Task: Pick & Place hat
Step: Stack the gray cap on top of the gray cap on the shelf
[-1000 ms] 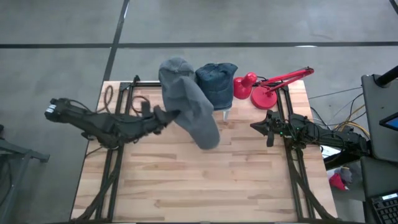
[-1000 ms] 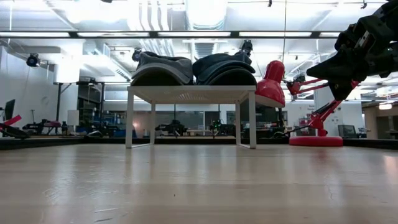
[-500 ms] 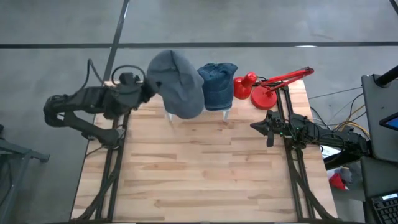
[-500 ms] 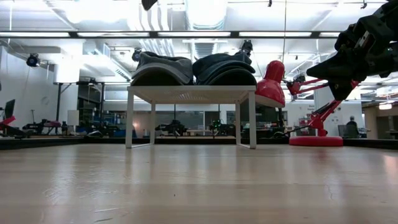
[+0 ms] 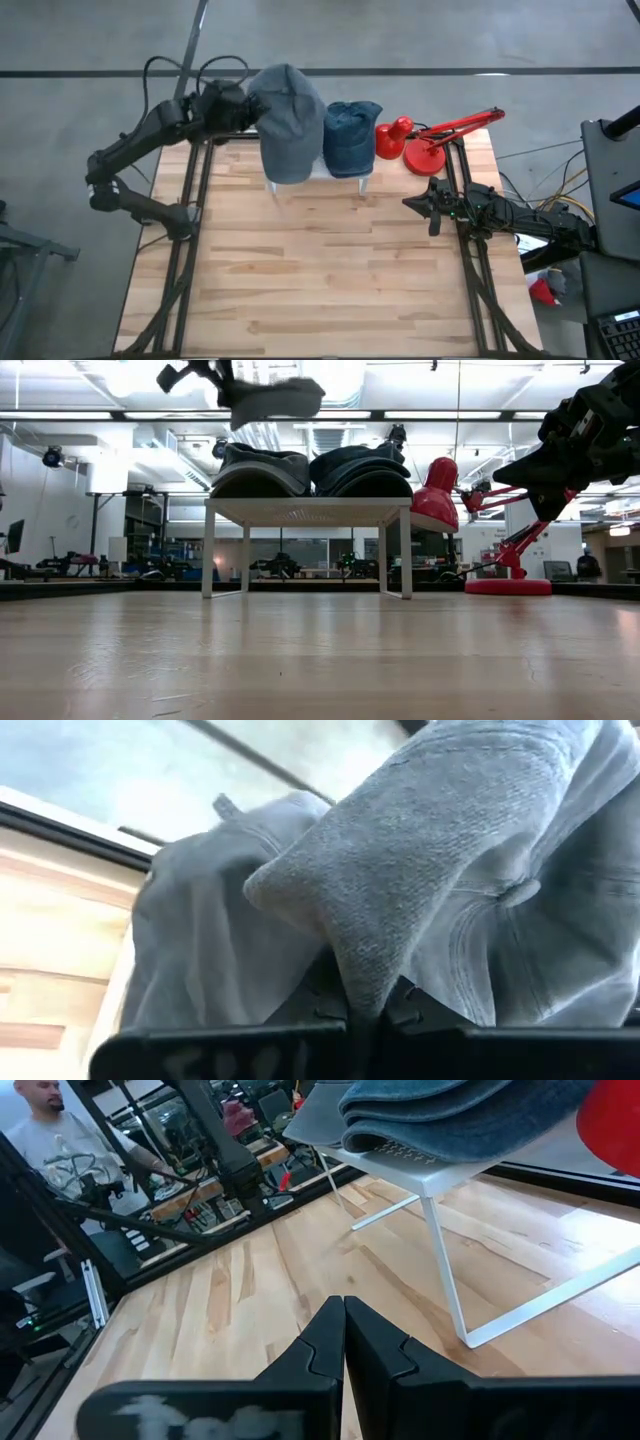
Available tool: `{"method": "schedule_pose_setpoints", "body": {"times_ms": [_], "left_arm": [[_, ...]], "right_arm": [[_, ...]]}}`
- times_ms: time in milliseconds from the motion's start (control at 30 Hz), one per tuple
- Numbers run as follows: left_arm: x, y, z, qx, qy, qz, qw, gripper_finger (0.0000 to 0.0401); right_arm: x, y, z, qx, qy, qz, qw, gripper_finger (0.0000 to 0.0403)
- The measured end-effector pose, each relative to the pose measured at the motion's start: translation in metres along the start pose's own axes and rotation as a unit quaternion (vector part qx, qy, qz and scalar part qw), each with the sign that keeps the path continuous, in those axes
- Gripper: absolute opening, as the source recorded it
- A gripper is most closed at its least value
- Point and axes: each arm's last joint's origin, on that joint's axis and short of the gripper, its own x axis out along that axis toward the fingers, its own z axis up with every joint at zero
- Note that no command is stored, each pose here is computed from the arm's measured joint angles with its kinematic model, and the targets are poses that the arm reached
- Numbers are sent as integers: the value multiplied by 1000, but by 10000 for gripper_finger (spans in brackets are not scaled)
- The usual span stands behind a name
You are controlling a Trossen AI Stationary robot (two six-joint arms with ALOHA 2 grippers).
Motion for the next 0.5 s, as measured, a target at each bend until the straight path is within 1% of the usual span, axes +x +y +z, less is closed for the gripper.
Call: {"method": "schedule_pose_setpoints", "body": {"times_ms": [133, 300, 433, 500], "left_arm": [[24, 3, 16, -10, 25, 23, 999, 1], [47, 5, 32, -8, 54, 38, 998, 1], [58, 3, 41, -5, 80, 34, 996, 1], [58, 0, 45, 1, 78, 26, 997, 1]], "right_arm": [[0, 0, 0, 0, 0, 0, 1000, 8], [0, 0, 0, -1, 0, 0, 1000, 8], [0, 0, 0, -1, 0, 0, 1000, 8], [0, 0, 0, -1, 0, 0, 1000, 8]]}}
